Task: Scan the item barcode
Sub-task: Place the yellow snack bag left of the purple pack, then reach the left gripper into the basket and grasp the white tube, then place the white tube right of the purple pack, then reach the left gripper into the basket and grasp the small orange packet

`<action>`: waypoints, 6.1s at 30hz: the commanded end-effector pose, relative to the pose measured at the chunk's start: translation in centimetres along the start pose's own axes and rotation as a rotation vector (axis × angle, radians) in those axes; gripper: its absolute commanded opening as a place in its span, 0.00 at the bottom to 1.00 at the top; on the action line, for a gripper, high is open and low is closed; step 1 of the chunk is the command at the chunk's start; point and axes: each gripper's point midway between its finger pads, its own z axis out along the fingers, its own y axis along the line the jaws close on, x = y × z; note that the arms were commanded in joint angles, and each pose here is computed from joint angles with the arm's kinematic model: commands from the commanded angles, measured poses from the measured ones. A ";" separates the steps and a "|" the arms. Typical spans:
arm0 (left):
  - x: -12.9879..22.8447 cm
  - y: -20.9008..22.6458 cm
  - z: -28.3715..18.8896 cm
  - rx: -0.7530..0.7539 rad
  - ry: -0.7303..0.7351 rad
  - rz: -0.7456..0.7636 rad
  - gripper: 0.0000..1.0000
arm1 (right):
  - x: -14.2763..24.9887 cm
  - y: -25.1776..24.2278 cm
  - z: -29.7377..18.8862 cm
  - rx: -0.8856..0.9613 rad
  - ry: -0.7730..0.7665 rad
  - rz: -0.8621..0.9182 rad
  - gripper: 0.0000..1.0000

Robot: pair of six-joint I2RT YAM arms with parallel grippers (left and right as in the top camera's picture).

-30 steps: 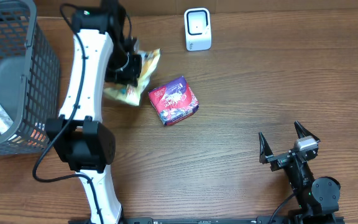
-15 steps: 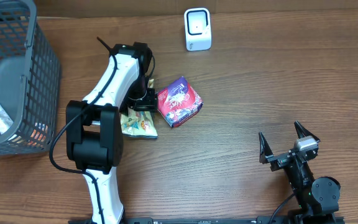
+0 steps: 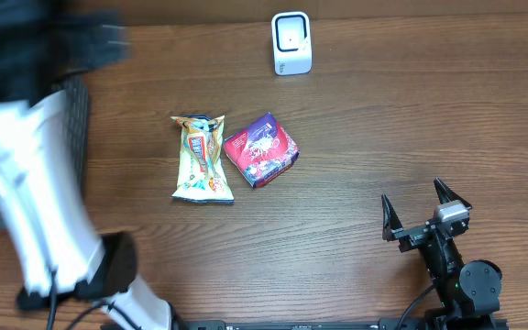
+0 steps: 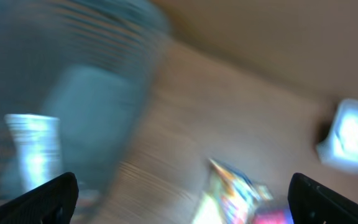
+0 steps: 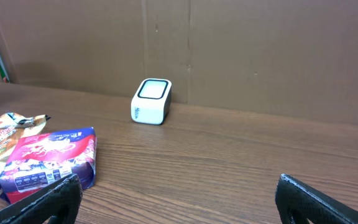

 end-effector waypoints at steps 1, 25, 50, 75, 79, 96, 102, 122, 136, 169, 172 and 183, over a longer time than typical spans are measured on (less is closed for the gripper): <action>-0.5 8.1 0.6 -0.146 0.011 -0.173 1.00 | 0.2 0.2 0.0 -0.010 -0.002 0.003 1.00; 13.0 28.9 19.2 -0.340 0.503 -0.409 0.88 | 0.2 0.2 0.0 -0.010 -0.002 0.003 1.00; 20.7 30.5 26.6 -0.366 0.569 -0.259 0.29 | 0.2 0.2 0.0 -0.010 -0.002 0.003 1.00; 1.6 21.9 12.9 0.008 0.133 -0.437 0.04 | 0.2 0.2 0.0 -0.010 -0.002 0.003 1.00; -2.0 18.0 6.5 0.086 0.009 -0.367 0.04 | 0.2 0.2 0.0 -0.010 -0.002 0.003 1.00; 10.9 -15.6 6.9 0.391 0.399 0.393 0.04 | 0.2 0.2 0.0 -0.010 -0.002 0.003 1.00; 21.7 -23.8 12.5 0.396 0.626 0.542 0.04 | 0.2 0.2 0.0 -0.010 -0.002 0.003 1.00; 40.1 -31.6 12.6 0.417 0.806 0.852 0.21 | 0.2 0.2 0.0 -0.010 -0.002 0.003 1.00; 19.8 -26.0 0.8 0.479 0.417 0.624 1.00 | 0.2 0.2 0.0 -0.010 -0.003 0.003 1.00; 12.3 21.3 13.6 -0.555 0.508 -0.881 1.00 | 0.2 0.2 0.0 -0.010 -0.003 0.003 1.00; 13.9 22.0 15.1 -0.656 0.519 -0.894 0.99 | 0.2 0.2 0.0 -0.010 -0.002 0.003 1.00; 19.4 21.8 22.1 -0.665 0.573 -0.864 1.00 | 0.2 0.2 0.0 -0.010 -0.002 0.003 1.00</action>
